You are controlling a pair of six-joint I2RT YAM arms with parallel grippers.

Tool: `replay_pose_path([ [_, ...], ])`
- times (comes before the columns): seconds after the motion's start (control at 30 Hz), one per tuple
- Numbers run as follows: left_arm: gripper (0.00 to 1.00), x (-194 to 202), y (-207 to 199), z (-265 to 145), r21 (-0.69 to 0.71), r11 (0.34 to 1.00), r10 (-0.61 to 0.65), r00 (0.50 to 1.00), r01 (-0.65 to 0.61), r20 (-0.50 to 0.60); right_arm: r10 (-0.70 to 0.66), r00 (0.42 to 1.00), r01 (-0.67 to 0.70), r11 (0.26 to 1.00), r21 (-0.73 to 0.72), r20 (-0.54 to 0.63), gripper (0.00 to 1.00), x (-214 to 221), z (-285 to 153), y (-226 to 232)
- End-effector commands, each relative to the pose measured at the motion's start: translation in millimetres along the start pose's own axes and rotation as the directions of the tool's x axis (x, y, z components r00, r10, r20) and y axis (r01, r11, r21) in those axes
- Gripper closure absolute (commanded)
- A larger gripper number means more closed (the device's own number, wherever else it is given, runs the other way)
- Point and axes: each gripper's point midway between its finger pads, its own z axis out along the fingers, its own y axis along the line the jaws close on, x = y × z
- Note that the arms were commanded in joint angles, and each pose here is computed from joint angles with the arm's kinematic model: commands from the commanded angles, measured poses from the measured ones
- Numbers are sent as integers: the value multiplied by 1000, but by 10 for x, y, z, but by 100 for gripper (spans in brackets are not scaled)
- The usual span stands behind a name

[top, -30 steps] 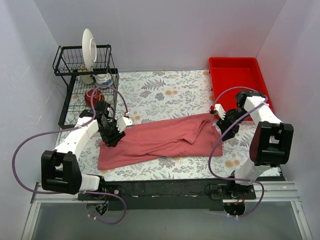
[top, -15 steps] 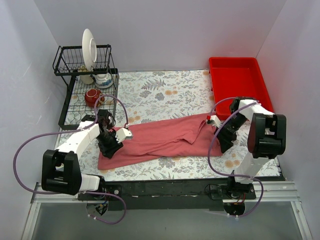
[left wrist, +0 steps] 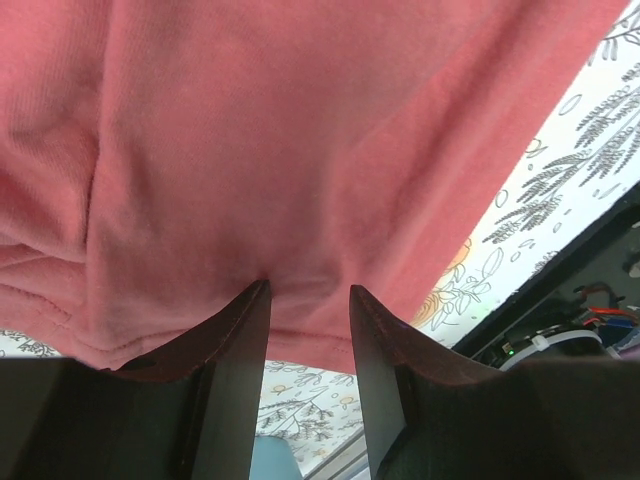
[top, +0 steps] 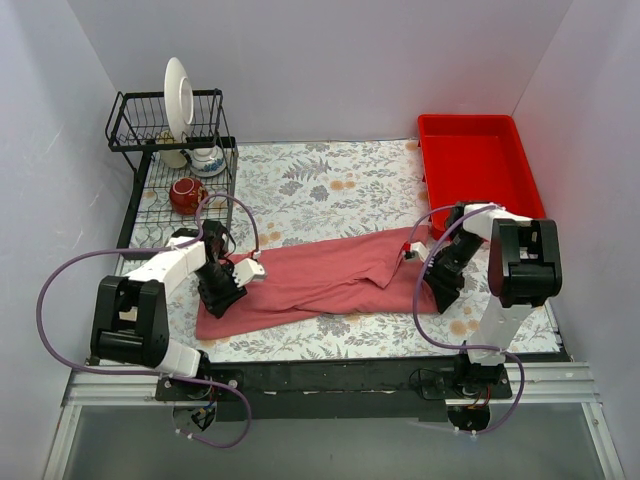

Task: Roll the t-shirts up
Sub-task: Fold the T-shirt at the center of the board.

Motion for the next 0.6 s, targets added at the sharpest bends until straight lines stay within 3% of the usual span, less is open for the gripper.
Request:
replay_pose_path([
  [0.0, 63, 9, 74, 28, -31, 999, 13, 1000, -13, 0, 1, 1000, -1, 1000, 1, -3, 59, 13, 84, -27],
  [0.07, 63, 14, 81, 42, -35, 999, 15, 1000, -15, -1, 2, 1000, -2, 1000, 5, -2, 65, 28, 124, -36],
  [0.13, 63, 23, 78, 48, -38, 999, 22, 1000, -22, -2, 3, 1000, -3, 1000, 2, -9, 80, 61, 157, -25],
  [0.23, 63, 86, 67, 89, -44, 998, 50, 999, -50, -19, -11, 999, 12, 1000, 7, -32, 93, 115, 117, -27],
  [0.33, 64, 149, 91, 130, -81, 991, 105, 994, -107, -30, 8, 999, -8, 1000, -16, -36, 98, 209, 3, -13],
  [0.57, 64, 124, 321, 116, -212, 954, 210, 977, -211, -30, 14, 994, -12, 1000, 16, -104, 99, 378, -268, -218],
])
